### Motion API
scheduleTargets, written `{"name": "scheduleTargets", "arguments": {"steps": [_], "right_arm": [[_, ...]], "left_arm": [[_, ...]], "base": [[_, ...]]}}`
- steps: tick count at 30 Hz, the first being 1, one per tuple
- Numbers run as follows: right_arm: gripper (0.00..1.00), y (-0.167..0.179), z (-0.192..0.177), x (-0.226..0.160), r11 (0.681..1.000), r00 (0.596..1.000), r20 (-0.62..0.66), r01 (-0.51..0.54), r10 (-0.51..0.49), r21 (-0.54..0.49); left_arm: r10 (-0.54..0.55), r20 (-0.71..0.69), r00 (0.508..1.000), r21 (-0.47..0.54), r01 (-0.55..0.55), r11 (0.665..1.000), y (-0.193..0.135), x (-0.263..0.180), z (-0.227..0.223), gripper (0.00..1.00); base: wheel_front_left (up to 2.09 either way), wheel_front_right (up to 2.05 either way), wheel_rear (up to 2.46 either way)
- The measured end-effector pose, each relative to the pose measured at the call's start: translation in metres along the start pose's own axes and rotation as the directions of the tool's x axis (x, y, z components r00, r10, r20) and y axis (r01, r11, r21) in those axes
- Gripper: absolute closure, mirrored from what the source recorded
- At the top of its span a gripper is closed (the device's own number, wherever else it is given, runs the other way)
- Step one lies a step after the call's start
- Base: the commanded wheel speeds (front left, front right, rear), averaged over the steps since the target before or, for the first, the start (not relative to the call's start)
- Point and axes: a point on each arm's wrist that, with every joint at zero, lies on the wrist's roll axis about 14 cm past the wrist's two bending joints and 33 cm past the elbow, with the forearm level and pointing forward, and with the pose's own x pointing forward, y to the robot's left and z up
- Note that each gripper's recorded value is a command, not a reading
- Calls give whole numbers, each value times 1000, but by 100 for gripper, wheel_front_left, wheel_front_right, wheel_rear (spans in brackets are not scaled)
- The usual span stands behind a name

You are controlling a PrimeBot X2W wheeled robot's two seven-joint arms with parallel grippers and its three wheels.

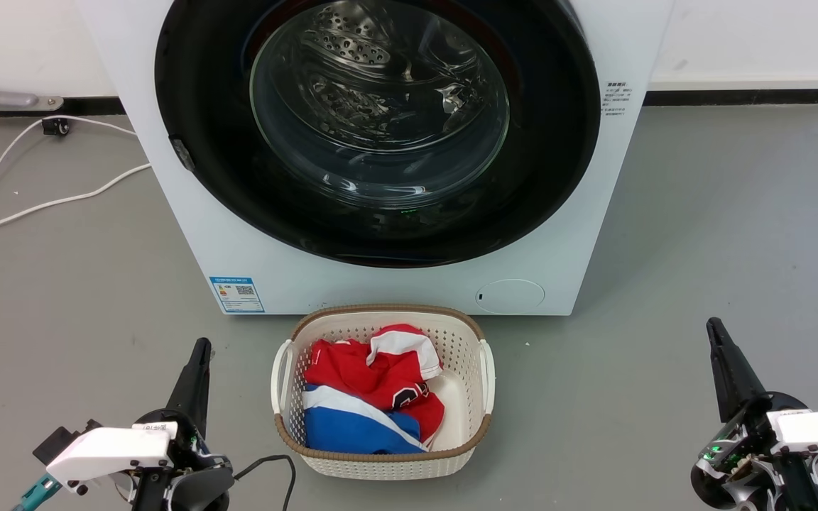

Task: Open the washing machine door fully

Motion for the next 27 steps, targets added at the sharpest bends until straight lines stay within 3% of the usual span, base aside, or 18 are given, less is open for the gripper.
{"name": "scheduleTargets", "arguments": {"steps": [23, 24, 27], "right_arm": [[100, 0, 0, 0, 1000, 1000, 1, -1, 1, 1], [0, 0, 0, 0, 1000, 1000, 1, -1, 1, 1], [0, -13, 0, -5, 999, 999, 3, 39, -39, 5]], "left_arm": [[0, 0, 1000, -1, 0, 1000, 0, 0, 0, 100], [0, 0, 1000, -1, 0, 1000, 0, 0, 0, 0], [40, -1, 999, -7, -40, 999, 13, -5, -1, 0]], "base": [[0, 0, 0], [0, 0, 0], [0, 0, 0]]}}
